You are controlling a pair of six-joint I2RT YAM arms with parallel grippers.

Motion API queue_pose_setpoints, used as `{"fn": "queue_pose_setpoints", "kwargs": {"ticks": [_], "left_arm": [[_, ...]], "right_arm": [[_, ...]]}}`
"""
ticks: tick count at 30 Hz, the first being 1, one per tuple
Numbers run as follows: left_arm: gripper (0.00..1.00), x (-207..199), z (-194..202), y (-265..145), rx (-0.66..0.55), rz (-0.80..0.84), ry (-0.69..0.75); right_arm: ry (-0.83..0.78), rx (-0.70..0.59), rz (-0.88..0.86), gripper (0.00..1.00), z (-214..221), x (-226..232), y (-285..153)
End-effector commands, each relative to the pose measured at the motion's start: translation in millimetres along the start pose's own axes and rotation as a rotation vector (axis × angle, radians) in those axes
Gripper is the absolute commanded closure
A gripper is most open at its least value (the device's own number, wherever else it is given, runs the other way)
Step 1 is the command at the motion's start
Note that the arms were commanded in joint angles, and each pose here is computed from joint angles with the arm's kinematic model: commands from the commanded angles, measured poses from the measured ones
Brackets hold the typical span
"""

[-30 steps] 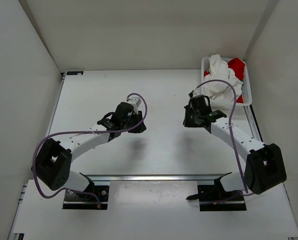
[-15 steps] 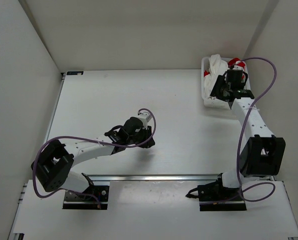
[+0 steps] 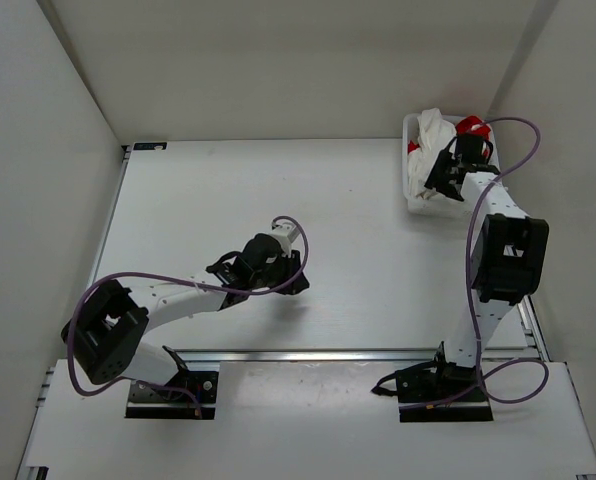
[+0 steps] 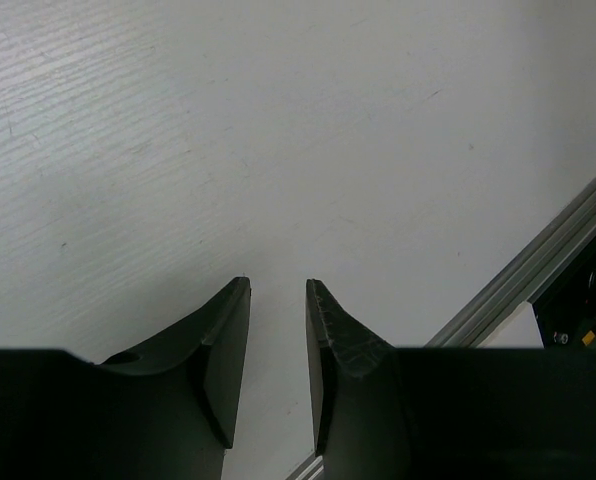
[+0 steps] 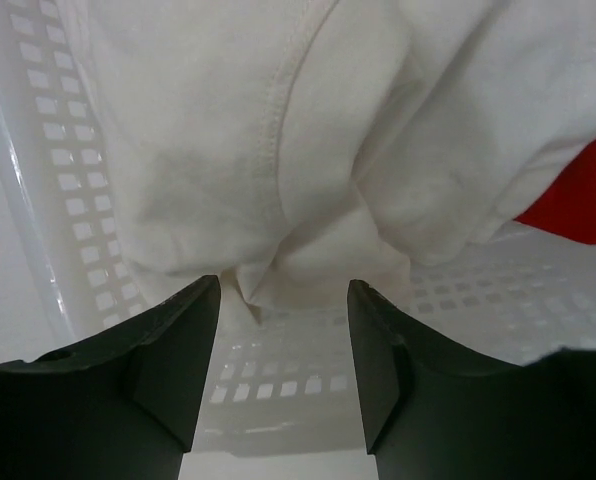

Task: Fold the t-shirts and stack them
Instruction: Grab crumpled tshirt from bin with the right arm

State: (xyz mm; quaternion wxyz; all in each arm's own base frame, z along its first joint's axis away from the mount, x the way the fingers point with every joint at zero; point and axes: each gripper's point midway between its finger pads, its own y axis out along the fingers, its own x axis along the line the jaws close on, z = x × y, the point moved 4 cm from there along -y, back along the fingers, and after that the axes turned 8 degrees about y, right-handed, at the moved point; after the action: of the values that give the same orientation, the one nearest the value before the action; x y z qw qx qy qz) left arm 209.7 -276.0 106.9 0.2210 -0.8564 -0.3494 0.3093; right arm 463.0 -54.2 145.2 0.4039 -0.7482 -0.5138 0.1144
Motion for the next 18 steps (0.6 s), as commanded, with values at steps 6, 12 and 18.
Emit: {"fn": "queue_pose_setpoints", "kwargs": {"ticks": [6,12,18], "left_arm": [[0.6,-7.0,-11.1,-2.7,-0.035,0.039,0.017],[0.6,-11.5,-9.8,-0.8,-0.029,0.05,0.031],[0.61,-7.4,-10.5,0.4,-0.029,0.036,0.022]], "right_arm": [[0.041,-0.109,-0.228,0.48,-40.0,22.8,8.1],[0.052,-0.107,-0.279,0.54,-45.8,31.2,14.8],[0.055,-0.085,-0.256,0.56,-46.0,29.3,30.4]]}}
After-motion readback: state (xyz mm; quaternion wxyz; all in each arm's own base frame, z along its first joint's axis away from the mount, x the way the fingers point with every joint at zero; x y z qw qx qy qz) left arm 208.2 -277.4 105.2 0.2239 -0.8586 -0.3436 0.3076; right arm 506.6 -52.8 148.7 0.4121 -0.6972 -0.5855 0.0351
